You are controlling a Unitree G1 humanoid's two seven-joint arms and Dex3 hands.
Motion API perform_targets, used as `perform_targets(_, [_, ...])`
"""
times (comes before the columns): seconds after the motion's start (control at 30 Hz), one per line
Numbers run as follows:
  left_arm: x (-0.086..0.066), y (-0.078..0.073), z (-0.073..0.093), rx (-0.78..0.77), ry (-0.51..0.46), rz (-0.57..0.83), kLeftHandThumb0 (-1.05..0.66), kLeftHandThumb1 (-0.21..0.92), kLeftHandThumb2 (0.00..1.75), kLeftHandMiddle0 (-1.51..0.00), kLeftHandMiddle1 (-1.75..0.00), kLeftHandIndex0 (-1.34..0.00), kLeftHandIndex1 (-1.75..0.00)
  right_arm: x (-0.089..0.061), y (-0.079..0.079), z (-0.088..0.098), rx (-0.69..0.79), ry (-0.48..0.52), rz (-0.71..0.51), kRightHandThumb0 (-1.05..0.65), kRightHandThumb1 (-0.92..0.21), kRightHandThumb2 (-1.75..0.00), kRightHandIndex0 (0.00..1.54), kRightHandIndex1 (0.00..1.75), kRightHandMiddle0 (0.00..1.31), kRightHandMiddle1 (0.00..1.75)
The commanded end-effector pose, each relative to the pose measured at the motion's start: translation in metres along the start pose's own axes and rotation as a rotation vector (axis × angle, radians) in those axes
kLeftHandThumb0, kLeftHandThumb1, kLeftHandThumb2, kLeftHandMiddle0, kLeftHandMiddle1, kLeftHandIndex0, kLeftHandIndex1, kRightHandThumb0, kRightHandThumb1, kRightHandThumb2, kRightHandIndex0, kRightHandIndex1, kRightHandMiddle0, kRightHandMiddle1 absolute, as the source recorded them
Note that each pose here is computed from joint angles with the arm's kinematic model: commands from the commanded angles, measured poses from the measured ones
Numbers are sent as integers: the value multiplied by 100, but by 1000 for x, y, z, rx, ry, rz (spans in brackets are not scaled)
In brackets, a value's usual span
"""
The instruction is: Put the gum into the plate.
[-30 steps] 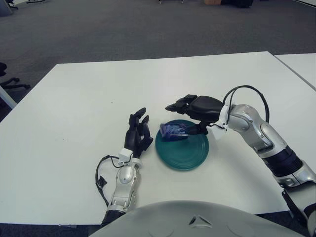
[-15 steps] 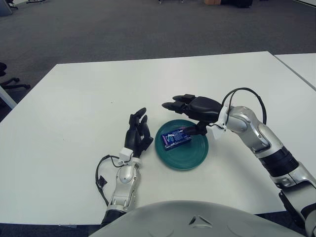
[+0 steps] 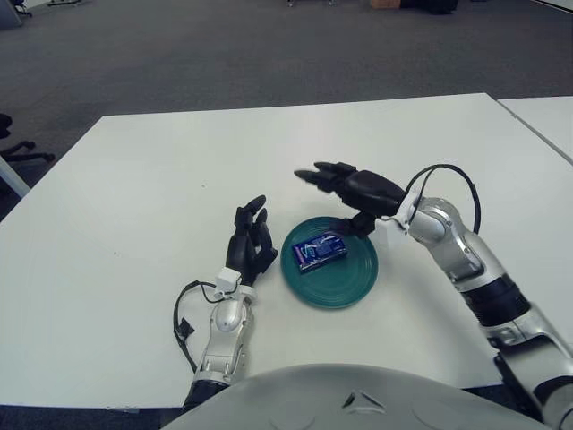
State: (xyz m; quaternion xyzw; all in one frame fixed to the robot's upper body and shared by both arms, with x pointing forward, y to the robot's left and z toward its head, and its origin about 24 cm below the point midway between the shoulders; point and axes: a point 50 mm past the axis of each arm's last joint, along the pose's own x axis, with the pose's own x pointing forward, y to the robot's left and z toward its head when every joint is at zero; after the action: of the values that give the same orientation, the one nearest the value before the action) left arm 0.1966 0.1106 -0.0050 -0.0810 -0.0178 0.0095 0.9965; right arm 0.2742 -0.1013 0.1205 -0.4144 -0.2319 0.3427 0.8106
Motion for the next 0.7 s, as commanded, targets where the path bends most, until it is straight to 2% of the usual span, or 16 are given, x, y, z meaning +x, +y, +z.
perform_targets(0.0, [3,-2,1,-8,-9,10,-89,92,94,-33,-4,-1,-83,-2,-21,-15,214,40,-278,-102,-92,-98,4,2,4,3])
perform_targets(0.2, [3,0,2,-2,-15,13,-92,92,95,-34,-5,-4,-87,-10,-43,-37,356,79,-482,-100,-92,-98,8,3,5,4])
perform_targets(0.4, [2,3,2,0,-13,7,-95,92,97,-36,-5,-8,-89,-20,-37,-47,501,120,-627,-99,-92,-99,11,3,7,6])
perform_targets(0.67, [3,6,1,3,-13,3,-97,92,99,-37,-5,-8,-89,-48,-28,-60,588,217,-727,-96,-92,-101,9,1,6,8])
